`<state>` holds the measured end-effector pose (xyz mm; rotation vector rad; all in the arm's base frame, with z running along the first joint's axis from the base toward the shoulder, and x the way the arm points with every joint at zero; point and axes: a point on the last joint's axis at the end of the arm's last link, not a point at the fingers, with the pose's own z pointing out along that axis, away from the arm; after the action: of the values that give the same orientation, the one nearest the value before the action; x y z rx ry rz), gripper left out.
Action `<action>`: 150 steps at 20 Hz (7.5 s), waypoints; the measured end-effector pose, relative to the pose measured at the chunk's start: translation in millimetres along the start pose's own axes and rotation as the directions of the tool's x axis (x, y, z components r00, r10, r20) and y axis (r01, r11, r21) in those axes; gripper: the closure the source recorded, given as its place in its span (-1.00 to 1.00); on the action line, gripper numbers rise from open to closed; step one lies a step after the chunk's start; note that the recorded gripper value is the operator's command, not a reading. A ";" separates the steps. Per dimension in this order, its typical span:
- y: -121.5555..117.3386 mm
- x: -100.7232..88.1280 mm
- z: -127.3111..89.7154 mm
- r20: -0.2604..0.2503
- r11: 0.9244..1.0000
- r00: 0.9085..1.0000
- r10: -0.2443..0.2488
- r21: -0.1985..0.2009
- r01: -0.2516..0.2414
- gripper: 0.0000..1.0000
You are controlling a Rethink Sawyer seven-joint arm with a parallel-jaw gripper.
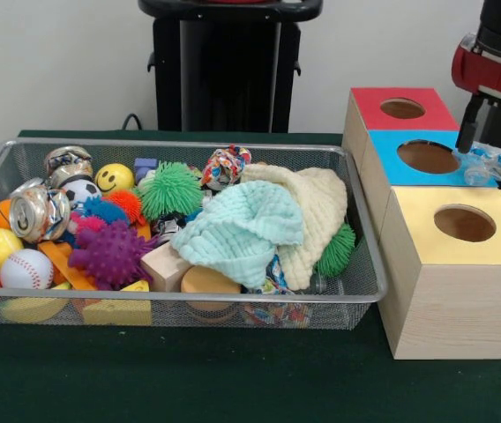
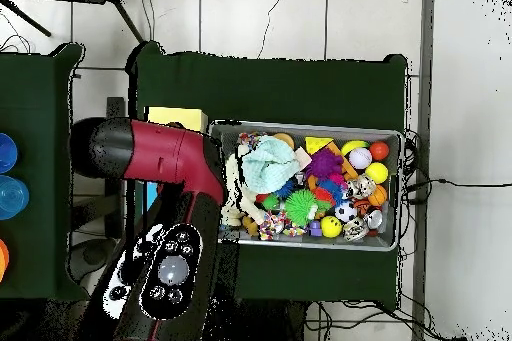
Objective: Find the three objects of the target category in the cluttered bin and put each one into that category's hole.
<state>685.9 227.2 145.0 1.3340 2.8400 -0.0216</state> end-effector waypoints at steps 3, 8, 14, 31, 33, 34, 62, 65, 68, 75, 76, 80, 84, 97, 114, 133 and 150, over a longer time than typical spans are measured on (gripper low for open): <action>-0.7 0.3 3.1 -0.002 1.000 1.000 0.000 0.004 0.000 -1.00; -1.4 0.6 5.9 -0.003 1.000 1.000 0.000 0.008 0.000 -1.00; -1.4 0.6 5.8 -0.003 1.000 1.000 0.000 0.008 0.000 -1.00; -6.9 -3.2 -3.4 -0.001 1.000 1.000 0.008 0.004 -0.008 -1.00; -9.1 -4.6 -4.5 -0.002 1.000 1.000 0.013 0.004 -0.013 -1.00; -13.0 -6.4 -5.0 -0.004 1.000 1.000 0.019 0.007 -0.019 -1.00; -38.1 7.9 5.8 -0.033 0.998 0.999 0.030 0.055 -0.028 -1.00; -34.3 17.5 7.1 -0.034 0.998 0.999 0.015 0.057 -0.013 -1.00; -31.4 24.0 9.9 -0.035 0.998 0.999 0.004 0.060 -0.002 -1.00; -24.6 30.1 11.0 -0.034 0.999 0.999 -0.006 0.054 0.008 -1.00; -23.5 30.0 12.5 -0.035 0.999 0.999 -0.006 0.054 0.008 -1.00; -23.0 30.2 15.1 -0.039 0.998 0.999 -0.002 0.055 0.004 -1.00; -22.4 30.0 15.8 -0.040 0.999 0.999 0.001 0.053 0.001 -1.00; -19.0 22.6 16.2 -0.006 1.000 1.000 0.007 0.022 -0.007 -1.00; -18.5 21.5 16.2 -0.001 1.000 1.000 0.008 0.017 -0.008 1.00; -17.7 20.6 16.2 0.005 1.000 1.000 0.008 0.011 -0.008 1.00; -25.6 7.2 15.6 0.002 0.999 0.999 0.032 0.014 -0.032 1.00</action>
<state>661.5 216.2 129.6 1.3802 2.8216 -0.0424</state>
